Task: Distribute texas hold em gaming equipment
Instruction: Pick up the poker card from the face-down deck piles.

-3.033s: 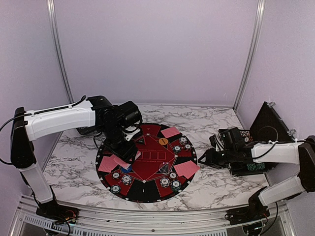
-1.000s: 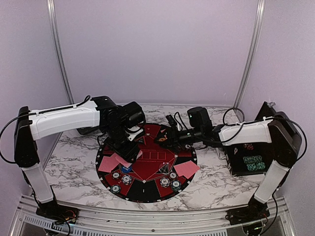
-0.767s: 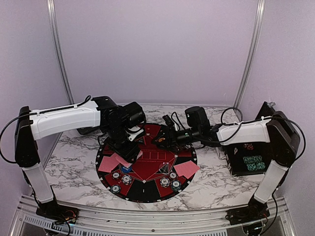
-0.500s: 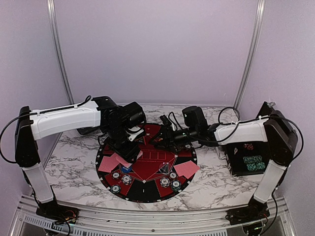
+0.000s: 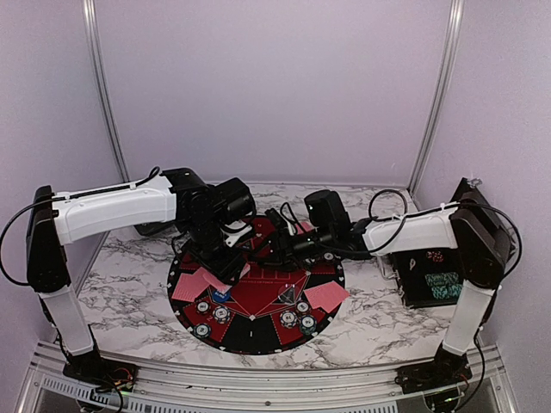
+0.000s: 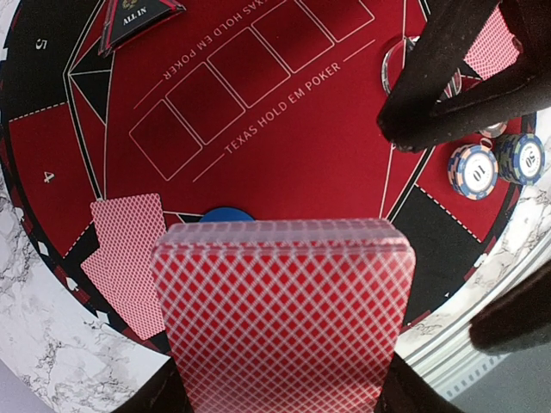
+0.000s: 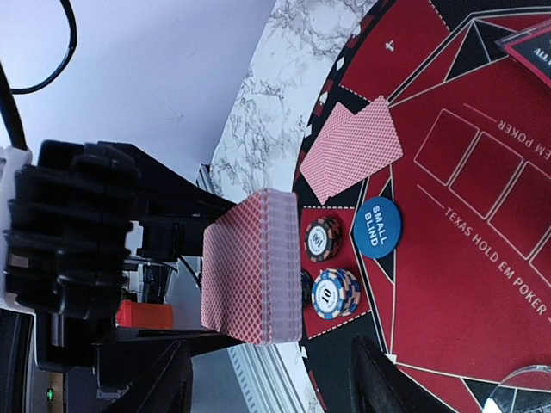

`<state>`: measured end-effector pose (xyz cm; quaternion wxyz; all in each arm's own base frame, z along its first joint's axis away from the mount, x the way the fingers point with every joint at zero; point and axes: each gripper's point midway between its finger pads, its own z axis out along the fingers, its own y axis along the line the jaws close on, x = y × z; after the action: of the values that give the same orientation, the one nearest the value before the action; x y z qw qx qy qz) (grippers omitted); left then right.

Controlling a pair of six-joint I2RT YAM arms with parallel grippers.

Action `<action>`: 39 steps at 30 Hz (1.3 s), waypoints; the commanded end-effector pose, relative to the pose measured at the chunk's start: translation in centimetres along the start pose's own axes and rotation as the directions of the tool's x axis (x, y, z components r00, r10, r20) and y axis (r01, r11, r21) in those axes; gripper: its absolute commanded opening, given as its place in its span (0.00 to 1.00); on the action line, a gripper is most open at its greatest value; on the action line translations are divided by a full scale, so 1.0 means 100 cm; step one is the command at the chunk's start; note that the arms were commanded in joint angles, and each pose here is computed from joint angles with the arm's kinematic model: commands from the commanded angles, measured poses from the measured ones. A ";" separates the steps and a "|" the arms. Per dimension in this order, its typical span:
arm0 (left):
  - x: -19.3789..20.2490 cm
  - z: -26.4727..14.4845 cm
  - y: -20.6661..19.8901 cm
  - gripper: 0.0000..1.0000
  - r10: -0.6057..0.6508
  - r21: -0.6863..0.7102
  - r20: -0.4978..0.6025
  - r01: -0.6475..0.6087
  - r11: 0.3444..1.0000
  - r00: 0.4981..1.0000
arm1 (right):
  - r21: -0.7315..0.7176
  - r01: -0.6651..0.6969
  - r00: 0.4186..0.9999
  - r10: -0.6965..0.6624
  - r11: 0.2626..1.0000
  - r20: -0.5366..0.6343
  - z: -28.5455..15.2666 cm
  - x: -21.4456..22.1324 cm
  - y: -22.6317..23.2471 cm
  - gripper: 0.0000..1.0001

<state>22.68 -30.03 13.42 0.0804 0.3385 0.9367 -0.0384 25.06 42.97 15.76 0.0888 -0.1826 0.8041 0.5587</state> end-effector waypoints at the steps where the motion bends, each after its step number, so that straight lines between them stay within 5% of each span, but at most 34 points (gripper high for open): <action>1: -0.005 -0.003 -0.005 0.53 0.021 0.013 0.010 -0.021 1.000 1.000 | -0.026 0.016 1.000 -0.016 1.000 -0.011 0.008 -0.004 0.009 0.60; 39: -0.010 -0.007 -0.010 0.53 0.034 0.029 0.028 -0.035 0.999 0.999 | -0.126 -0.023 0.997 0.013 0.992 -0.077 0.044 -0.001 0.015 0.61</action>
<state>22.42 -30.46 13.39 0.0771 0.3485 0.9330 -0.0457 24.54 46.20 14.41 0.0382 -0.1853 0.7866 0.5877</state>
